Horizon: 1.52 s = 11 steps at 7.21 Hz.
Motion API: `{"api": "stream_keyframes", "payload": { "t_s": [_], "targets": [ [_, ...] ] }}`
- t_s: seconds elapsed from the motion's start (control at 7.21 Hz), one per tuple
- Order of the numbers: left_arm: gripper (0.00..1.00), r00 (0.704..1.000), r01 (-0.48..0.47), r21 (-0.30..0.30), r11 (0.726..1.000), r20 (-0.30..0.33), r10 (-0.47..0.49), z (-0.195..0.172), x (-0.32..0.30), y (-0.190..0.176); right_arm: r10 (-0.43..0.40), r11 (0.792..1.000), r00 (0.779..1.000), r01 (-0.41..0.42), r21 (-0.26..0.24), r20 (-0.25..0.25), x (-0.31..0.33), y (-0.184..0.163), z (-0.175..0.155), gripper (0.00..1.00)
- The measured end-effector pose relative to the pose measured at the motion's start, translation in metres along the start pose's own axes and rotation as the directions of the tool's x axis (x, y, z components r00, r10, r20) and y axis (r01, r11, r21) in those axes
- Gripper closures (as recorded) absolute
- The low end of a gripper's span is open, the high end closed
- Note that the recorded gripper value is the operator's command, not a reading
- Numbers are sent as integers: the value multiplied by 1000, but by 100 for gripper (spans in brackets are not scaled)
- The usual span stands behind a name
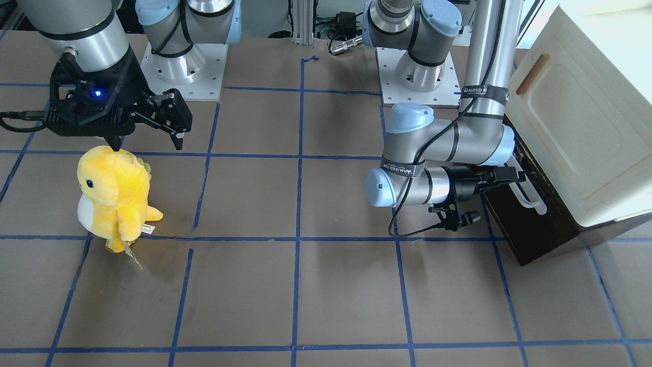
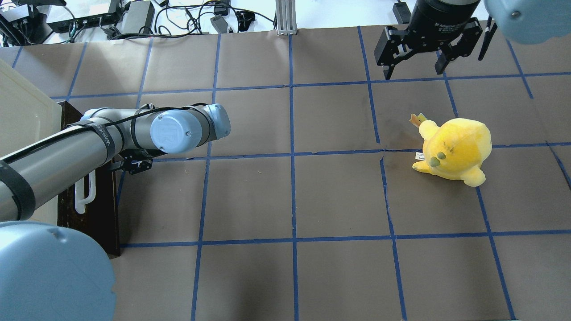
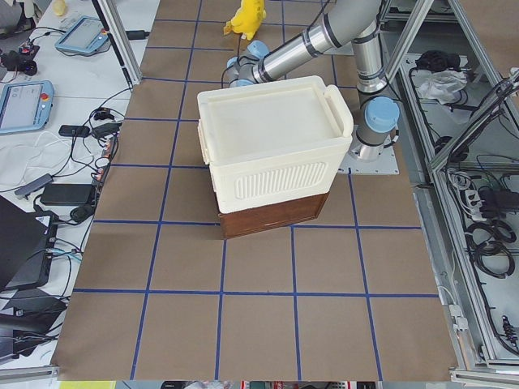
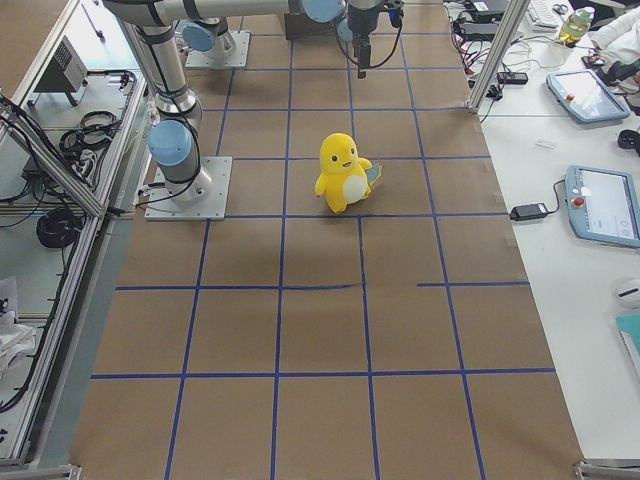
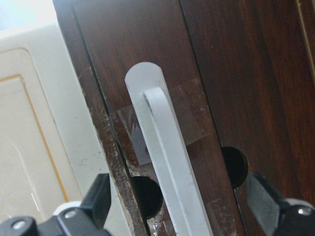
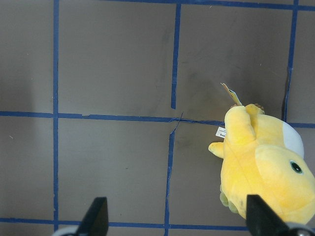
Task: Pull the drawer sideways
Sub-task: 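Close the left gripper around the white bar handle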
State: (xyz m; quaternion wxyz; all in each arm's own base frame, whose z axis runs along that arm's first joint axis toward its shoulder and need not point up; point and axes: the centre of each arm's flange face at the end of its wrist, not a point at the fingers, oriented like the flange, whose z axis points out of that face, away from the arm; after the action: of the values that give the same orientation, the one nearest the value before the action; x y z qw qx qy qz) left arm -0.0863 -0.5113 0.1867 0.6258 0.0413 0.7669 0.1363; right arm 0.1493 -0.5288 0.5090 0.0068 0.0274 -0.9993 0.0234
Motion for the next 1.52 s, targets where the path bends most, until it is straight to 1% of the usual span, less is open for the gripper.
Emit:
{"api": "stream_keyframes", "payload": {
  "t_s": [0.14, 0.28, 0.42, 0.97, 1.25, 1.39, 1.52],
  "targets": [
    [39, 1000, -5, -3, 1000, 2, 5, 1, 3, 1, 0, 1000, 1000, 0, 0, 0, 0, 0, 0, 0],
    [42, 1000, -12, -6, 1000, 5, 12, 3, 7, 2, 0, 1000, 1000, 0, 0, 0, 0, 0, 0, 0],
    [44, 1000, -17, -6, 1000, 9, 17, 4, 10, 2, 0, 1000, 1000, 0, 0, 0, 0, 0, 0, 0],
    [44, 998, -44, 9, 999, 46, 43, 9, 15, -3, 0, 1000, 1000, 0, 0, 0, 0, 0, 0, 0],
    [55, 998, -48, 13, 999, 52, 48, 10, 15, -3, 0, 1000, 1000, 0, 0, 0, 0, 0, 0, 0],
    [66, 997, -48, 16, 999, 56, 47, 10, 15, -4, 0, 1000, 1000, 0, 0, 0, 0, 0, 0, 0],
    [66, 997, -47, 17, 999, 58, 46, 10, 14, -3, 0, 1000, 1000, 0, 0, -1, 0, 0, 0, 0]
  ]
}}
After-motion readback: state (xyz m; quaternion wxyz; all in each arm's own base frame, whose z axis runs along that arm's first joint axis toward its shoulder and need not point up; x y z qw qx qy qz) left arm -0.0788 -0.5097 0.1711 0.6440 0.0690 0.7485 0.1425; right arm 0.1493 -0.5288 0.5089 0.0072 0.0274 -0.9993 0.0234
